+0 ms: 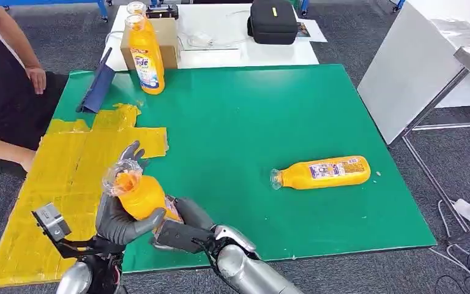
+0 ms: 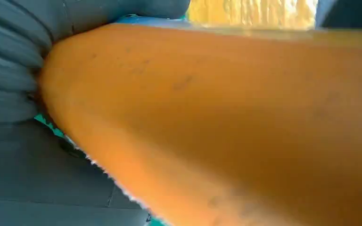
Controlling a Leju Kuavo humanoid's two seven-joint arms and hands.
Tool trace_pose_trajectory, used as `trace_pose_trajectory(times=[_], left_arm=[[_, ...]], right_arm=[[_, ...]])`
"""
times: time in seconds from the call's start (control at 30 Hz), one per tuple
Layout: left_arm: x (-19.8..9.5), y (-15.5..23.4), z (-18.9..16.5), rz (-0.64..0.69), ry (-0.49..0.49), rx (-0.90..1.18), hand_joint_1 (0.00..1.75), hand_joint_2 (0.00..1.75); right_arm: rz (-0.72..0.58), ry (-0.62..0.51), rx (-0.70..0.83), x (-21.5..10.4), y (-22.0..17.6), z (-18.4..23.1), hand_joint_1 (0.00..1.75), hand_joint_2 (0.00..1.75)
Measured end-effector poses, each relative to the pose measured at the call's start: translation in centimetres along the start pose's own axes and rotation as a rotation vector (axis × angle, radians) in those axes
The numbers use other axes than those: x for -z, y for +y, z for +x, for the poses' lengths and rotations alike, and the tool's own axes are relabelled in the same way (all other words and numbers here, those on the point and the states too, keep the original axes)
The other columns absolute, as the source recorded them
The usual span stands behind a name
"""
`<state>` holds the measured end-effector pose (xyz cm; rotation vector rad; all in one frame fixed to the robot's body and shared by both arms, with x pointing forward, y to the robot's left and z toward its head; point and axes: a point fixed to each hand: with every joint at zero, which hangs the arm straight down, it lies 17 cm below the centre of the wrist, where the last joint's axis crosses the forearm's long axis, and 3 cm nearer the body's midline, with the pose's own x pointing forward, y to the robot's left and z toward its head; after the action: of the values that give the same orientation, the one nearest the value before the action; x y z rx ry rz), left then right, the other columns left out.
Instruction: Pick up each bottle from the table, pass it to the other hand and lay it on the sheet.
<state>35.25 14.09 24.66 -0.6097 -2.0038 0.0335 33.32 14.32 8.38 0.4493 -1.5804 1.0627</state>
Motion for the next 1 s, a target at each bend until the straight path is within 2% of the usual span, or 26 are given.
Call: trace_pose_trajectory(times=[0.2,0.23,0.53,0.93,0.97,1.0], left_arm=[[-0.3,0.3,-0.2,0.009,0.010,-0.007,0.00,1.75],[-0.4,0.5,-0.3,0.011,0.012,-0.007,1.75,1.75],[-0.9,0.3,-0.8,-0.020,0.027,0.008,1.75,1.75],[-0.6,-0.6,-0.3,-0.084,0.006,0.023,1.75,1.75],[-0.6,-0.6,-0.2,-0.087,0.005,0.023,1.75,1.75],[-0.6,-0.7,-0.2,-0.091,0.004,0.025,1.75,1.75]], right_arm=[[0.031,0.015,-0.017,0.1,0.8,-0.6,1.75,1.75],[0.035,0.016,-0.020,0.1,0.9,-0.7,1.75,1.75],[0.042,0.022,-0.040,0.2,1.2,-0.9,1.75,1.75],[-0.005,-0.005,-0.057,0.1,-0.4,0.0,1.75,1.75],[-0.011,-0.006,-0.058,0.1,-0.6,0.1,0.59,1.75],[-0.025,-0.010,-0.064,0.1,-0.9,0.2,0.00,1.75]])
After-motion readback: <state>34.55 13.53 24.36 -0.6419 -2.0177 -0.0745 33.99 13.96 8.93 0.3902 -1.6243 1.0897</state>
